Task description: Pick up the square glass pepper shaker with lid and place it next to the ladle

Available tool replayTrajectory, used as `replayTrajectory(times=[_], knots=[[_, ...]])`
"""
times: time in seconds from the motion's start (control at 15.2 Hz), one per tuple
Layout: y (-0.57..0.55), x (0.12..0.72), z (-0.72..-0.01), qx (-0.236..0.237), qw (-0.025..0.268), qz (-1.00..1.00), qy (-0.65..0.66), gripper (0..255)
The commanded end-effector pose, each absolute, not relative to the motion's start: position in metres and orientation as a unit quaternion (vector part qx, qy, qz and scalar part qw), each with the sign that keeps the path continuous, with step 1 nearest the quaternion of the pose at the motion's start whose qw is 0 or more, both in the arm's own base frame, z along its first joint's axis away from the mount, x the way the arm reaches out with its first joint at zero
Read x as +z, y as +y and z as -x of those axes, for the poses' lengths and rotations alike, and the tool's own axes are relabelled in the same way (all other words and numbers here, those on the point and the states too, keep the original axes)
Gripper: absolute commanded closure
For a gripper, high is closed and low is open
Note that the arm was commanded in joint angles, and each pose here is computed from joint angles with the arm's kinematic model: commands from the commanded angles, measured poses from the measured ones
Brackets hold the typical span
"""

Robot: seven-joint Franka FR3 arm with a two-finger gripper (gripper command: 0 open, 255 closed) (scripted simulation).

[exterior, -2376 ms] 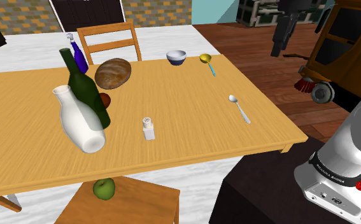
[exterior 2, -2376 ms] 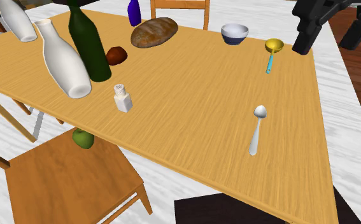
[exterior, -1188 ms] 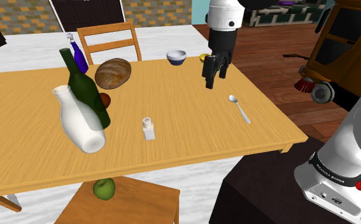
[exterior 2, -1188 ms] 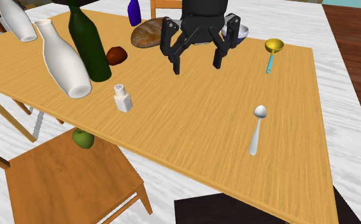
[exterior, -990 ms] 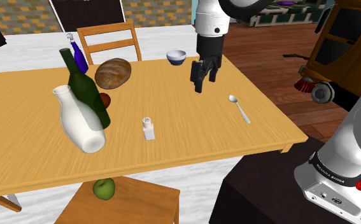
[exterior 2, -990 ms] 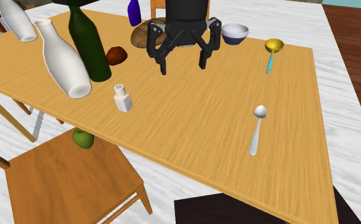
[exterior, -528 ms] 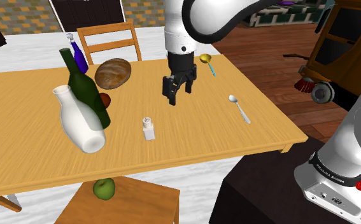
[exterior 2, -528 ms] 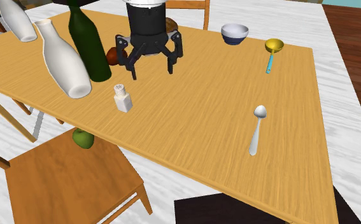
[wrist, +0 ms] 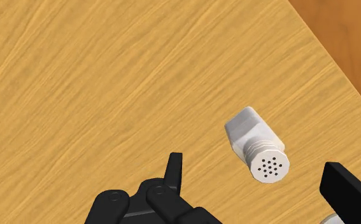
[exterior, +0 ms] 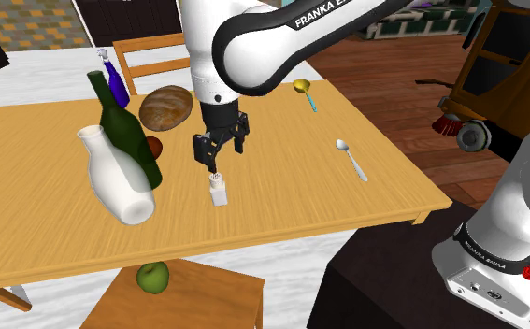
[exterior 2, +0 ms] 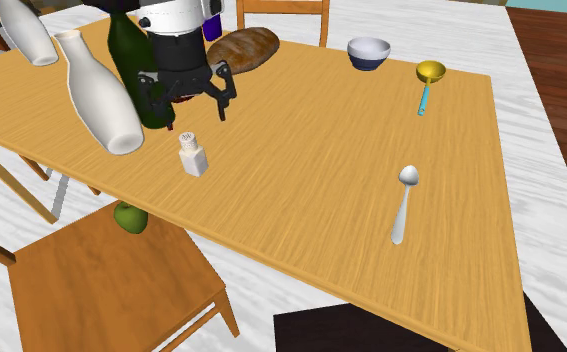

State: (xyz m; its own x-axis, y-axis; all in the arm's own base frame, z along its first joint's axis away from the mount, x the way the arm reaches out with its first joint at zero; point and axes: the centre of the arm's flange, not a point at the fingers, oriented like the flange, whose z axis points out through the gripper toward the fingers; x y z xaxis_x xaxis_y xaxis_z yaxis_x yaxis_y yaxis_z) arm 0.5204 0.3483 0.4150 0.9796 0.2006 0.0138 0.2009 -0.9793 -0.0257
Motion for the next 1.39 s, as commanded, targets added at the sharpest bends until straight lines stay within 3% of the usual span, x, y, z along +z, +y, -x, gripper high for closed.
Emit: replayTrajectory(times=[0.0,0.59,1.06,1.12,1.32], knots=[[0.373,0.405,-0.533,-0.008,0.012,0.995,-0.102,0],[0.379,0.363,-0.537,-0.009,0.012,0.995,-0.102,0],[0.379,0.363,-0.537,-0.009,0.012,0.995,-0.102,0],[0.379,0.363,-0.537,-0.009,0.012,0.995,-0.102,255],[0.379,0.363,-0.537,-0.009,0.012,0.995,-0.102,255]])
